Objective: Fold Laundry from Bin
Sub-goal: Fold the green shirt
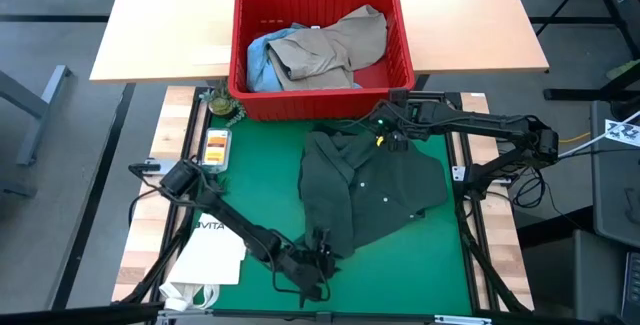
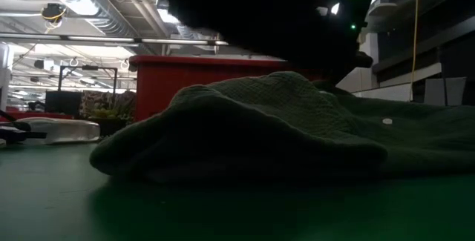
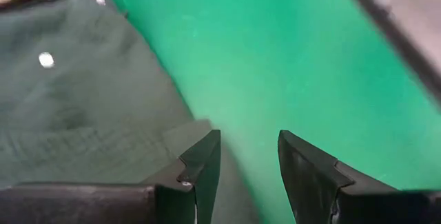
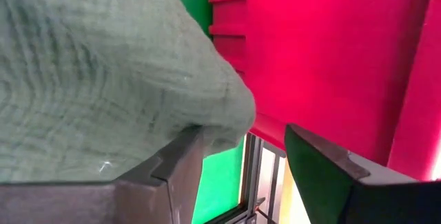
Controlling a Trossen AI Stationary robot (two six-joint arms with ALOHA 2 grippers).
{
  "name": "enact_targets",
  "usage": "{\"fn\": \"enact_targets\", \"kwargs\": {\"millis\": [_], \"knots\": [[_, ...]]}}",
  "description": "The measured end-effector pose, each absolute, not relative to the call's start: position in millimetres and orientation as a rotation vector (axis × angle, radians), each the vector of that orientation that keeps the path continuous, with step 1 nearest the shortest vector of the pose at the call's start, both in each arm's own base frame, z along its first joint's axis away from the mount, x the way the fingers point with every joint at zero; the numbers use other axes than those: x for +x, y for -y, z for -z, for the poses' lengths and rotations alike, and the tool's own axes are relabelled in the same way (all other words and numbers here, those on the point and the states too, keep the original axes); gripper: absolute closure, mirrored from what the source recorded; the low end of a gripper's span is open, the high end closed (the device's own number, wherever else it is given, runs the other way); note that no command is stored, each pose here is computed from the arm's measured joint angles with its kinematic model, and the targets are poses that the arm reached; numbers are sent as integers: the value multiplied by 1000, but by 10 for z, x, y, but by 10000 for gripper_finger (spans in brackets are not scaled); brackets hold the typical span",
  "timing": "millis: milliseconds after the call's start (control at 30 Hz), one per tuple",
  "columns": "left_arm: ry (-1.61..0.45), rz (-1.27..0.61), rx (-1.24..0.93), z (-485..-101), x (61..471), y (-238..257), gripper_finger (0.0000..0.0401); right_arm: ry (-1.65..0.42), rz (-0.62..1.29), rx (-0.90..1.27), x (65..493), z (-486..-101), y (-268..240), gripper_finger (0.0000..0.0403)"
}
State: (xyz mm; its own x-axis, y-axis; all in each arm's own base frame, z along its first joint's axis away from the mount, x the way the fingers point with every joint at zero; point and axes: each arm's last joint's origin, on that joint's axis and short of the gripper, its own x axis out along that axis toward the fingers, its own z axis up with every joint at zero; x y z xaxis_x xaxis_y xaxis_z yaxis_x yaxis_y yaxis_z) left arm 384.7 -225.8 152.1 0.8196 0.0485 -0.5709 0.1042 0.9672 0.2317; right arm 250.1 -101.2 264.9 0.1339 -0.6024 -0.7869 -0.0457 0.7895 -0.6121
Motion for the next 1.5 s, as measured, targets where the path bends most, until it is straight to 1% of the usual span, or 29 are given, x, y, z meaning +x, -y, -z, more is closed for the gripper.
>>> {"fn": "enact_targets", "kwargs": {"millis": [133,367,600,700,800,933,1100,1233,1367,1433,1500], "knots": [[-665,16,289,-1385,3853,2222,261,-1414,428,-573,2484,-2642,1005,198],[-726,-19,291,-1338,3859,2116,261,-1499,371,-594,2418,-2638,983,198],[-778,19,274,-1312,3879,2034,261,-1524,357,-595,2395,-2918,975,198],[-795,76,242,-1308,3883,2037,261,-1486,379,-574,2408,-3094,971,198],[-802,93,206,-1307,3877,2055,261,-1407,341,-537,2455,-3245,923,198],[-803,71,188,-1305,3873,2053,261,-1283,193,-501,2552,-3374,749,198],[-811,22,190,-1254,3900,1995,265,-1159,1,-509,2682,-3392,413,198],[-831,21,188,-1198,3906,1975,289,-1106,-178,-534,2714,-3388,60,198],[-826,11,185,-1185,3920,1961,344,-1075,-302,-593,2695,-3364,-326,198],[-821,5,173,-1195,3921,1963,378,-1081,-354,-610,2660,-3269,-527,198],[-814,-15,133,-1230,3918,1961,392,-1087,-391,-620,2622,-3101,-724,198]]}}
